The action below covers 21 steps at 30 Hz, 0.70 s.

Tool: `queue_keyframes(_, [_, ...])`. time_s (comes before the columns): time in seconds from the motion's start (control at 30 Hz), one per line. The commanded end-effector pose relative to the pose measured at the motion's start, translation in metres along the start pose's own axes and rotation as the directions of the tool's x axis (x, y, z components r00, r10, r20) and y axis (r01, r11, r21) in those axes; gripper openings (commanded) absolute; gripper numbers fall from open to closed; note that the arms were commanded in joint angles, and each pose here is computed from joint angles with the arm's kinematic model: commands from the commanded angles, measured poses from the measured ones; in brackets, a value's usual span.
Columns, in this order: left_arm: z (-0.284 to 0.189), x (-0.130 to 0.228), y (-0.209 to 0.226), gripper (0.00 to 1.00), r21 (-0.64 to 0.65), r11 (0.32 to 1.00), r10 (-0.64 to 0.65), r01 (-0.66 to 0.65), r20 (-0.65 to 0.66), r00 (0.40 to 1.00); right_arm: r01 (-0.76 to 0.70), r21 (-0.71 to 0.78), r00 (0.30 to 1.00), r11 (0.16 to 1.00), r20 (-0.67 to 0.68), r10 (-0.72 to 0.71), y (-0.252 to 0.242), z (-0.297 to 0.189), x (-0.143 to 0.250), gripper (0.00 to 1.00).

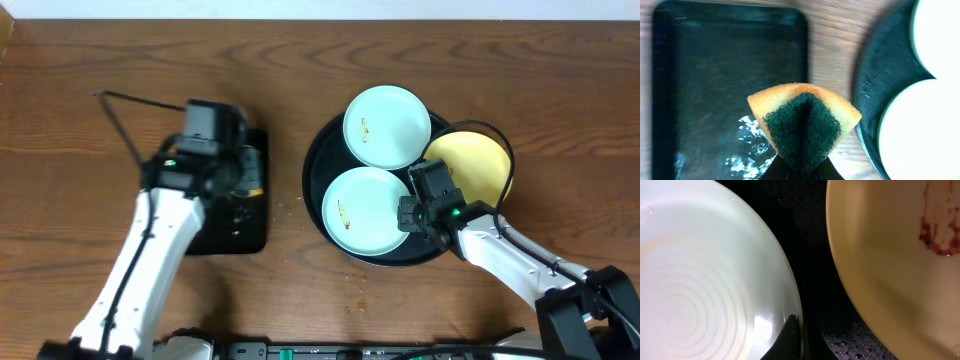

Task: Clean dirty plates on tray and stack at the side
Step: 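Carry the sponge with the left gripper onto the lower pale green plate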

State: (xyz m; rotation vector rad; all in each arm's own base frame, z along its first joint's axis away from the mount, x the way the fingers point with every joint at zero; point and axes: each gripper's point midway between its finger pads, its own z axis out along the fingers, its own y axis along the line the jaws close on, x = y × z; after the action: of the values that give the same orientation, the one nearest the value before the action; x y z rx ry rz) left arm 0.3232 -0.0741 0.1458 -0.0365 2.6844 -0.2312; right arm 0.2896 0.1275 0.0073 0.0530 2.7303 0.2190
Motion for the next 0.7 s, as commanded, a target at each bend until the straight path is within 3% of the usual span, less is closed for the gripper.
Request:
queue_keyframes(0.0, [0.022, 0.004, -0.033, 0.08, 0.053, 0.993, 0.111, -0.109, -0.044, 0.993, 0.003, 0.019, 1.0, 1.0, -0.005, -0.003, -0.004, 0.002, 0.003, 0.01])
queue_keyframes(0.23, [0.068, 0.022, -0.097, 0.08, 0.146, 0.954, 0.276, -0.261, -0.093, 0.957, 0.011, 0.019, 1.0, 1.0, -0.005, -0.011, -0.004, 0.002, 0.003, 0.01])
queue_keyframes(0.47, [0.055, 0.022, -0.136, 0.07, 0.193, 0.909, 0.408, -0.368, -0.248, 0.879, 0.011, 0.019, 1.0, 1.0, -0.005, -0.011, -0.004, 0.002, 0.003, 0.01])
queue_keyframes(0.67, [0.052, 0.022, -0.159, 0.07, 0.221, 0.876, 0.474, -0.428, -0.236, 0.849, 0.011, 0.02, 1.0, 1.0, -0.007, -0.011, -0.004, 0.002, 0.003, 0.01])
